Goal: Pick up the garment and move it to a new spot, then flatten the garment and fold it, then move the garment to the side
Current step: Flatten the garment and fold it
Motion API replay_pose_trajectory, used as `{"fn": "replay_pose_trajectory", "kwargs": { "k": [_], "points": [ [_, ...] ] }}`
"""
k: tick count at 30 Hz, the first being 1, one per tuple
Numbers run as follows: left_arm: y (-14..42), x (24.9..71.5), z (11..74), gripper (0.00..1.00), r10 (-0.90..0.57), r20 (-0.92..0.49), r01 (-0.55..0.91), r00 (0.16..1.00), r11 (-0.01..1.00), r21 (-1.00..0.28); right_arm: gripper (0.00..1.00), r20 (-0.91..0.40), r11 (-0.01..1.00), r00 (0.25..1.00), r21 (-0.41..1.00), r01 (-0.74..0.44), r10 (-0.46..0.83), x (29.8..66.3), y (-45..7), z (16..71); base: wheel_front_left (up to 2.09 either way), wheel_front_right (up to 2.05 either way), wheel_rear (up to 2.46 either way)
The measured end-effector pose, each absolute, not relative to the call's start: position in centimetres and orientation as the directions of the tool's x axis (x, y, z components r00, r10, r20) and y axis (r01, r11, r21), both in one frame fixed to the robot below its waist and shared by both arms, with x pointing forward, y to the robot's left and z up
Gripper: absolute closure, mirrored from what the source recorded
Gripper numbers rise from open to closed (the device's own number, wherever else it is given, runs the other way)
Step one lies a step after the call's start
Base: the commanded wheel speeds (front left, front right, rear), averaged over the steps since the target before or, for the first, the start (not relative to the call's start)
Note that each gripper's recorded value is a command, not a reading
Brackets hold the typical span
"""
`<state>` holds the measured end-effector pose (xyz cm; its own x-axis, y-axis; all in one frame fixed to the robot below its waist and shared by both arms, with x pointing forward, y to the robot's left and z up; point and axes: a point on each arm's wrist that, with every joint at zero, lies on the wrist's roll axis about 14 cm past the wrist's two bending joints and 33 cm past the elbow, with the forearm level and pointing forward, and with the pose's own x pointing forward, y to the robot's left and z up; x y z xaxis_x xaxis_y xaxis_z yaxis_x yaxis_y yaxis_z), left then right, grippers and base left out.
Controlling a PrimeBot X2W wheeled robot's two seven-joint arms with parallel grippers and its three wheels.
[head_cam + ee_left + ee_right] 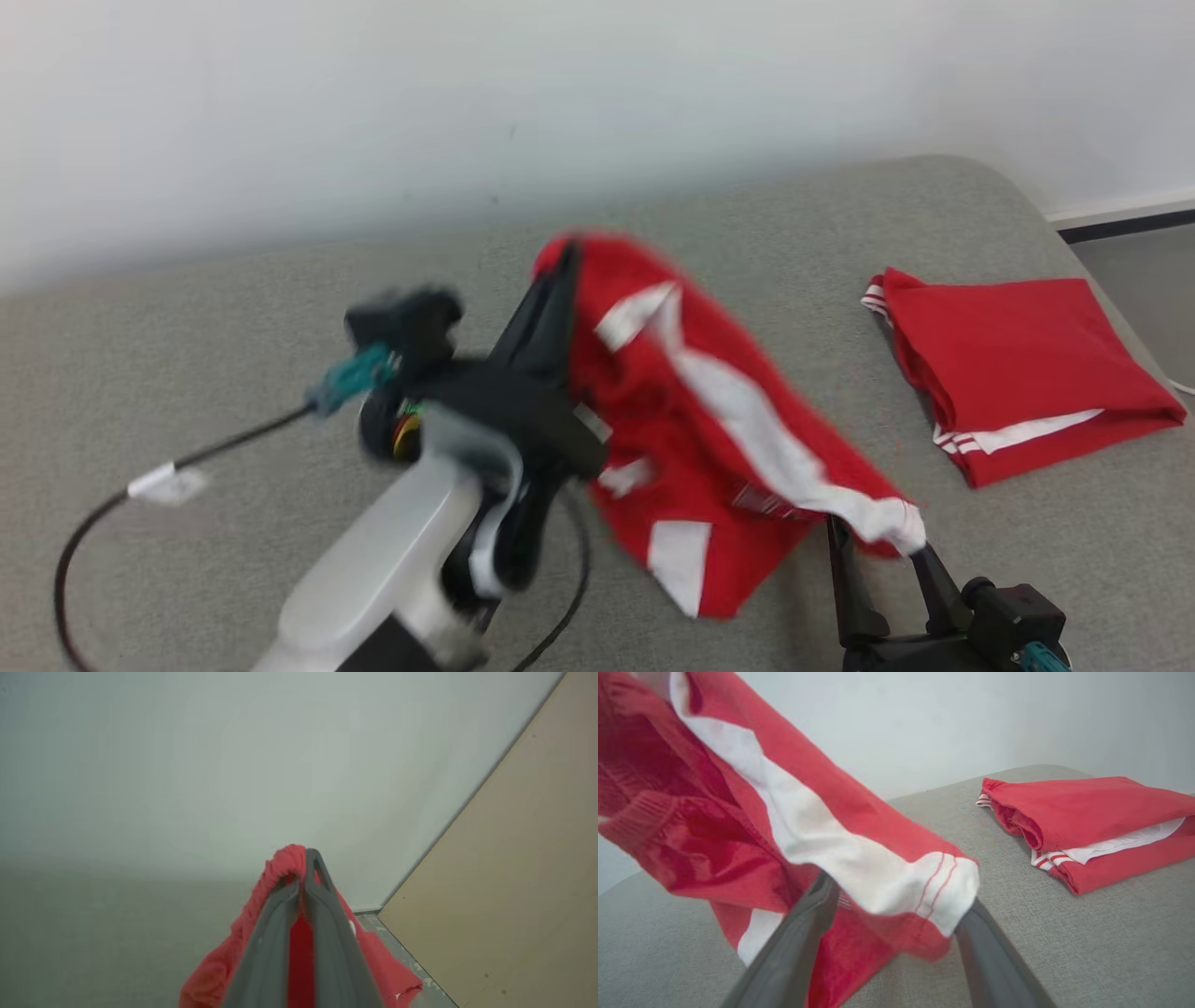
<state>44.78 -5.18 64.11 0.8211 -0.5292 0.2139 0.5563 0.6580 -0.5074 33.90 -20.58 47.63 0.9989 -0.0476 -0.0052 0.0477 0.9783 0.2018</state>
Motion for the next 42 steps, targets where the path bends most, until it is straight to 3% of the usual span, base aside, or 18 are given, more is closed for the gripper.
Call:
{"fn": "replay_pose_trajectory", "kwargs": {
  "k": [7,15,16,18,20,31,42],
  "points": [
    [3.5,45.6,52.6,1.00,-0.319,-0.111,0.212,0.941,0.812,-0.544,0.00,-0.010,0.980,1.000,0.197,0.007,-0.005,34.8,-19.3,47.5,0.00,0.00,0.00],
    [8.4,46.1,47.7,1.00,-0.185,-0.241,0.043,0.953,0.868,-0.495,0.00,-0.015,0.980,0.999,0.197,-0.030,0.033,35.6,-18.1,47.3,0.00,0.00,0.00],
    [8.4,46.1,47.7,0.79,-0.185,-0.241,0.043,0.953,0.868,-0.495,0.00,-0.015,0.980,0.999,0.197,-0.030,0.033,35.6,-18.1,47.3,0.00,0.00,0.00],
    [8.7,46.3,47.3,0.09,-0.178,-0.253,0.035,0.951,0.874,-0.484,0.00,-0.014,0.980,0.999,0.197,-0.032,0.036,35.5,-18.0,47.3,0.00,0.00,0.00],
    [8.7,46.6,47.5,0.00,-0.178,-0.248,0.040,0.952,0.877,-0.478,0.00,-0.013,0.980,0.999,0.197,-0.030,0.034,35.4,-18.1,47.4,0.00,0.00,0.00],
    [11.1,45.8,48.2,0.00,-0.161,-0.174,0.095,0.972,0.937,-0.336,0.00,-0.007,0.983,1.000,0.182,-0.019,0.020,34.9,-18.6,47.5,0.00,0.00,0.00],
    [14.7,41.4,45.3,0.00,-0.107,-0.255,-0.014,0.961,0.902,-0.432,0.00,0.007,0.982,0.997,0.175,-0.070,0.070,35.5,-17.1,48.0,0.00,0.00,0.00]
  ]
}}
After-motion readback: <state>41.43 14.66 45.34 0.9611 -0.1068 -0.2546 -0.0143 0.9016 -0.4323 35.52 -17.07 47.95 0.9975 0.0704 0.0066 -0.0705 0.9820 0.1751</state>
